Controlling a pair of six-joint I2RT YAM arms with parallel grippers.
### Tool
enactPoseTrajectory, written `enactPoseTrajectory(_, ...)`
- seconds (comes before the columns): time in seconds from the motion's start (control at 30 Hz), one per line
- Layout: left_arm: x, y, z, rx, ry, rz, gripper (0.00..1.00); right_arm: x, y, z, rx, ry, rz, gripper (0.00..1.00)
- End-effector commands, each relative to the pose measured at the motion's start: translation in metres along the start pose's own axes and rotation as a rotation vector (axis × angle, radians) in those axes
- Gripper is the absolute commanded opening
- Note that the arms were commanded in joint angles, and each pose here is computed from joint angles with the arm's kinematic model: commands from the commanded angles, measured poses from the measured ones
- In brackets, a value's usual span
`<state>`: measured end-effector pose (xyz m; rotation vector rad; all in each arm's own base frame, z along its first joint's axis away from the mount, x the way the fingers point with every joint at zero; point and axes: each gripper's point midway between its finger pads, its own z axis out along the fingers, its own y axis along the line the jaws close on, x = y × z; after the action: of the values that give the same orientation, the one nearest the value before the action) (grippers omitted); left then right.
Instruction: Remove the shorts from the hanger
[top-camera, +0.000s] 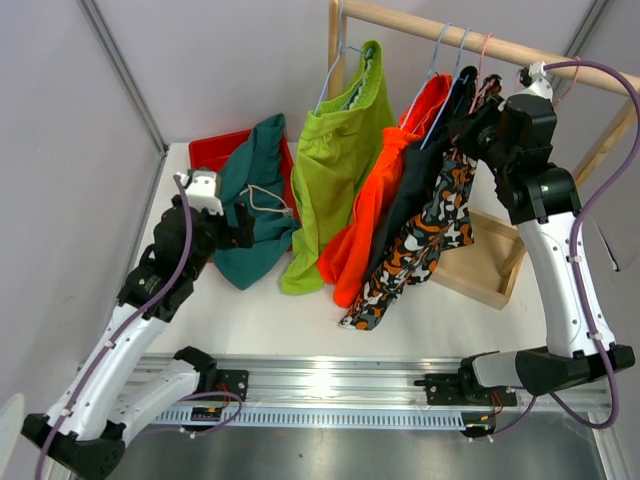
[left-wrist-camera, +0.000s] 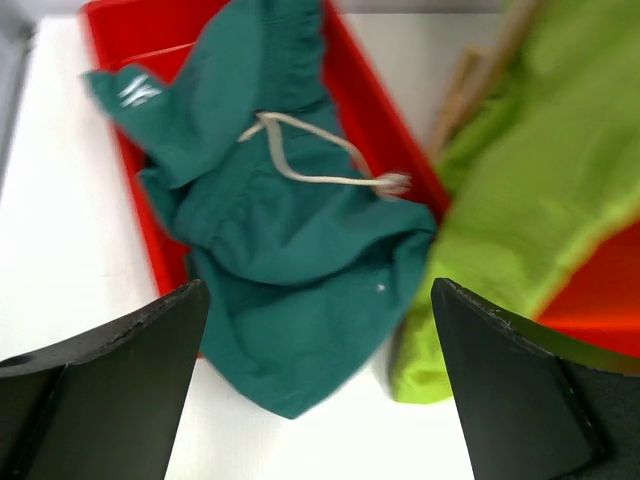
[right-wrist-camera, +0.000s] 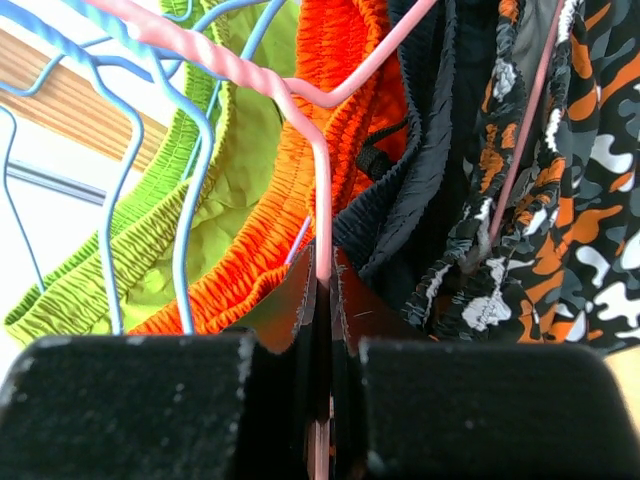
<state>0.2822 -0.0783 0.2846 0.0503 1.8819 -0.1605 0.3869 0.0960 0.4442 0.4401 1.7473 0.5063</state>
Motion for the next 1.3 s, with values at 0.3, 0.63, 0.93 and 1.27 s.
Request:
enactPoseTrajectory(0.3, -0.116, -0.185, -0.111, 0.75, -0.274, 0.101, 0.99, -0.092, 0.035, -0.105, -0.103, -0.259, 0.011, 0.0)
enactPoseTrajectory(0.63, -0.083, -0.331, -0.17, 1.243, -0.266, 0.133, 0.99, -0.063, 0.035, -0.125, -0.169, -0.186, 0.093, 0.0)
enactPoseTrajectory(0.93, -0.062, -0.403, -0.176, 1.371, -0.253, 0.119, 0.99, -0.056, 0.032, -0.132, -0.176, -0.173, 0.095, 0.0)
enactPoseTrajectory(1.27, -0.054, -0.436, -0.149, 1.317, -0.27, 0.12, 0.99, -0.047, 0.033, -0.142, -0.209, -0.15, 0.123, 0.0)
